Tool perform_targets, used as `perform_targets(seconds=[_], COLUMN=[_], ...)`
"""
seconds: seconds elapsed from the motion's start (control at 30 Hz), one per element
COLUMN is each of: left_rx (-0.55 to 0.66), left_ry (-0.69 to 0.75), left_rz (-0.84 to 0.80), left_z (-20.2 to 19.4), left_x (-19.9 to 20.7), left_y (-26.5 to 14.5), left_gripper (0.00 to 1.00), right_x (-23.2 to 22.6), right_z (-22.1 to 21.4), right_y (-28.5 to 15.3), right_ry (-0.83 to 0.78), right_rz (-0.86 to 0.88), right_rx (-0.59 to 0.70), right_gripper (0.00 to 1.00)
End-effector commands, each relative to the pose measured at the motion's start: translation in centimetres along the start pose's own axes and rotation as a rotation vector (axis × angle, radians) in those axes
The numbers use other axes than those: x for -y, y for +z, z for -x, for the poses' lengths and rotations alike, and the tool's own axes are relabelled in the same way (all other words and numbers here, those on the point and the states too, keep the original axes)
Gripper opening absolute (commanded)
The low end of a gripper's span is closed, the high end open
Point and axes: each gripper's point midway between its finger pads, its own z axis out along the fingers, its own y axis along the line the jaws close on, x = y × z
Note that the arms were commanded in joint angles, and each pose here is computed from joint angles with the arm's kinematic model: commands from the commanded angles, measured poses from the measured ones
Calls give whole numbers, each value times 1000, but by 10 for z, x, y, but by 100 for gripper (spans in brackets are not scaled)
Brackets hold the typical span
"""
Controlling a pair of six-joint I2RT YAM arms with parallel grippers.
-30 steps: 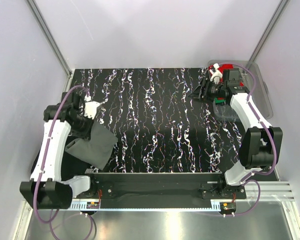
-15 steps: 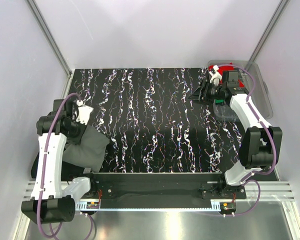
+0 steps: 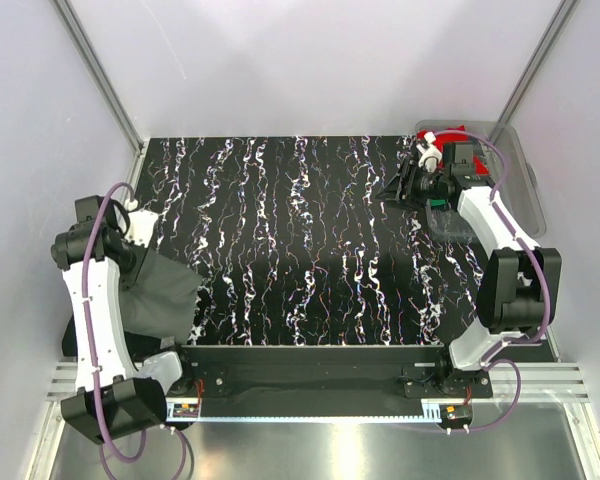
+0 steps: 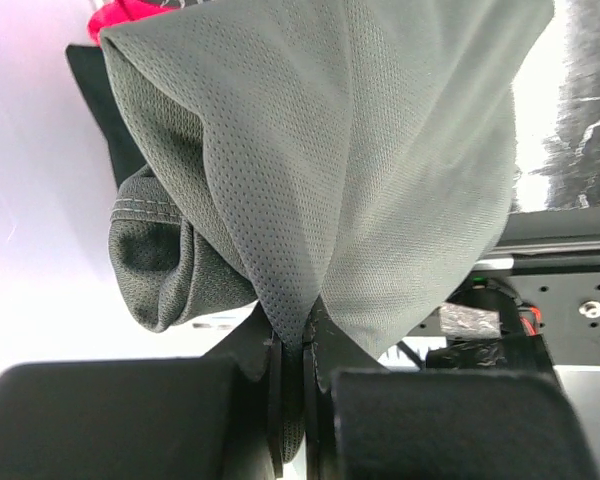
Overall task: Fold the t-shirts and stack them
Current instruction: Neatly place the folded tshirt to the corner
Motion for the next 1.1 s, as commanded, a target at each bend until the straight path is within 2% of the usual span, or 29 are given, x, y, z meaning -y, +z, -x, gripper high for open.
perform_targets(seconds=[0.0, 0.6, 1.07], left_rx=[-132, -161, -199], left_ry=[29, -72, -167], left_rz=[-36, 24, 74], left_z=[-30, -20, -38], left_x=[1, -46, -74], left_y=[-11, 63, 88], left_gripper=[0, 0, 0], right_x=[-3, 1, 2], right_z=[8, 5, 1], right_y=[2, 3, -1], right_ry=[-35, -31, -39], right_rz=[26, 17, 0], right_rx=[21, 18, 22], right_gripper=[55, 55, 55])
